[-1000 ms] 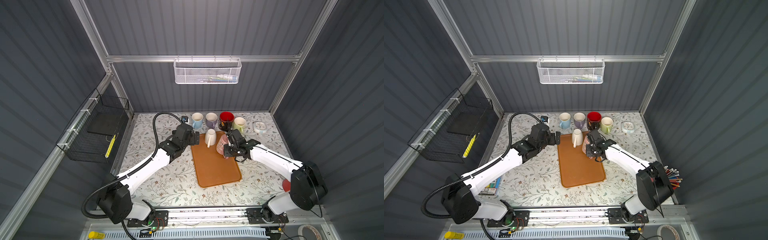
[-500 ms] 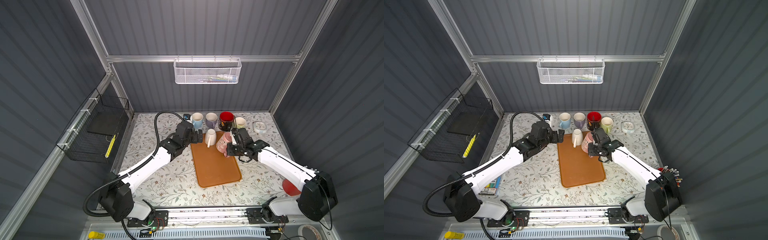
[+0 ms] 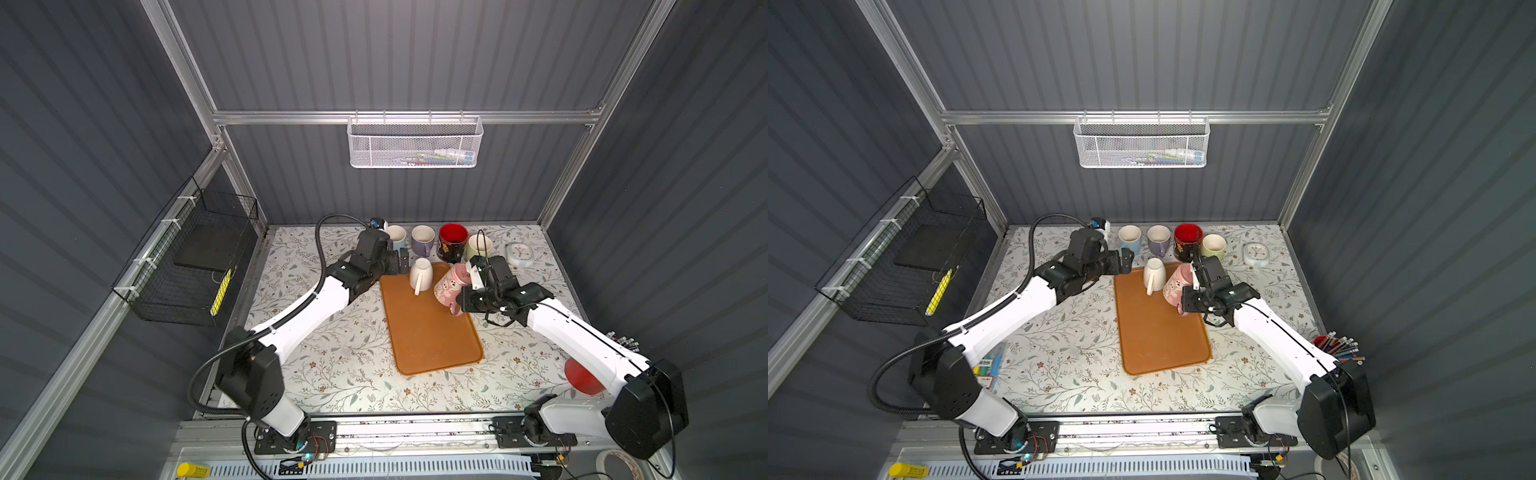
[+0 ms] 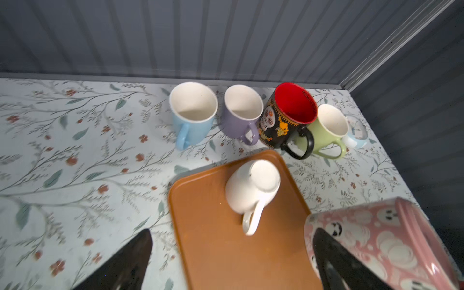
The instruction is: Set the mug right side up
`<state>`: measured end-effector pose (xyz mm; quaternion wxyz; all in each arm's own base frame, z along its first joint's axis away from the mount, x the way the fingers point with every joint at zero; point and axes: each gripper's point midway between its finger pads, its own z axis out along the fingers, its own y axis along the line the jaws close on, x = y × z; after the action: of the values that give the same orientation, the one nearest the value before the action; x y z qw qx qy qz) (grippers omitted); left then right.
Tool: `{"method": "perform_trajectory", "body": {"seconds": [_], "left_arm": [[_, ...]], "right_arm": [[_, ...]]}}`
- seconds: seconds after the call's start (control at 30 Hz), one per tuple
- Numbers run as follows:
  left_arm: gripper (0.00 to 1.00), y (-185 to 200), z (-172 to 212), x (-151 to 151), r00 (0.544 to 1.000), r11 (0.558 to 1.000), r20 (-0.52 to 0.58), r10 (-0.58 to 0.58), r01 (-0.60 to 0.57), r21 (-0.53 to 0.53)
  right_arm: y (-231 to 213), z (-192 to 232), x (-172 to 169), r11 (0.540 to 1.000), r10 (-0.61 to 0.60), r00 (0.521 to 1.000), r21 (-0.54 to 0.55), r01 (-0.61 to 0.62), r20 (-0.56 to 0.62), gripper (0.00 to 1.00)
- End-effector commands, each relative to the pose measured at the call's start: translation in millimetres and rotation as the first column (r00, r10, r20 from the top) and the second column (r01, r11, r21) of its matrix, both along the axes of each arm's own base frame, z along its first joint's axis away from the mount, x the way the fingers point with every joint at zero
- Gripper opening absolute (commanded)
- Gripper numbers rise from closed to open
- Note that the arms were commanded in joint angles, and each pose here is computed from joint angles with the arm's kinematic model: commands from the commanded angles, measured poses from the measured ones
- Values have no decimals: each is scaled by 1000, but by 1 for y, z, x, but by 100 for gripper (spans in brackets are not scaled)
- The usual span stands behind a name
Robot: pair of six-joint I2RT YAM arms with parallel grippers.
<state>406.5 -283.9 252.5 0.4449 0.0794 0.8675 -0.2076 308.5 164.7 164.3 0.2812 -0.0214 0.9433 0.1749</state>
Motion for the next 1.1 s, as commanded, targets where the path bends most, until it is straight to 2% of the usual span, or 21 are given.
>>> {"method": "perform_trajectory", "body": {"seconds": [0.0,0.13,0.4,0.43,0.57,0.67,0.8,0.93,1.07], "left_arm": [[100,-22,25,-8,996,988,25,-89,92,-126],[100,-1,30,-34,995,978,46,-84,91,-188],[100,38,48,-82,982,914,72,-177,191,-357],[100,41,48,-88,977,898,83,-195,212,-385],[99,38,56,-108,944,778,154,-291,327,-536],[97,32,54,-113,921,699,182,-344,380,-605],[93,25,63,-115,882,593,249,-399,456,-664],[92,17,68,-118,841,553,288,-458,523,-648],[86,12,74,-117,819,519,315,-479,554,-651]], "right_arm": [[7,58,12,993,6,984,118,-27,177,0],[17,68,6,976,24,978,207,-67,206,0],[43,93,2,913,105,947,347,-213,304,0],[47,99,1,901,111,941,368,-232,321,0],[54,130,-1,844,108,903,441,-304,415,0],[60,154,-4,806,117,867,464,-368,485,0],[60,183,-5,779,96,820,470,-415,564,0],[65,208,-6,734,89,780,489,-472,620,0],[69,231,-7,676,73,748,519,-523,659,0]]}}
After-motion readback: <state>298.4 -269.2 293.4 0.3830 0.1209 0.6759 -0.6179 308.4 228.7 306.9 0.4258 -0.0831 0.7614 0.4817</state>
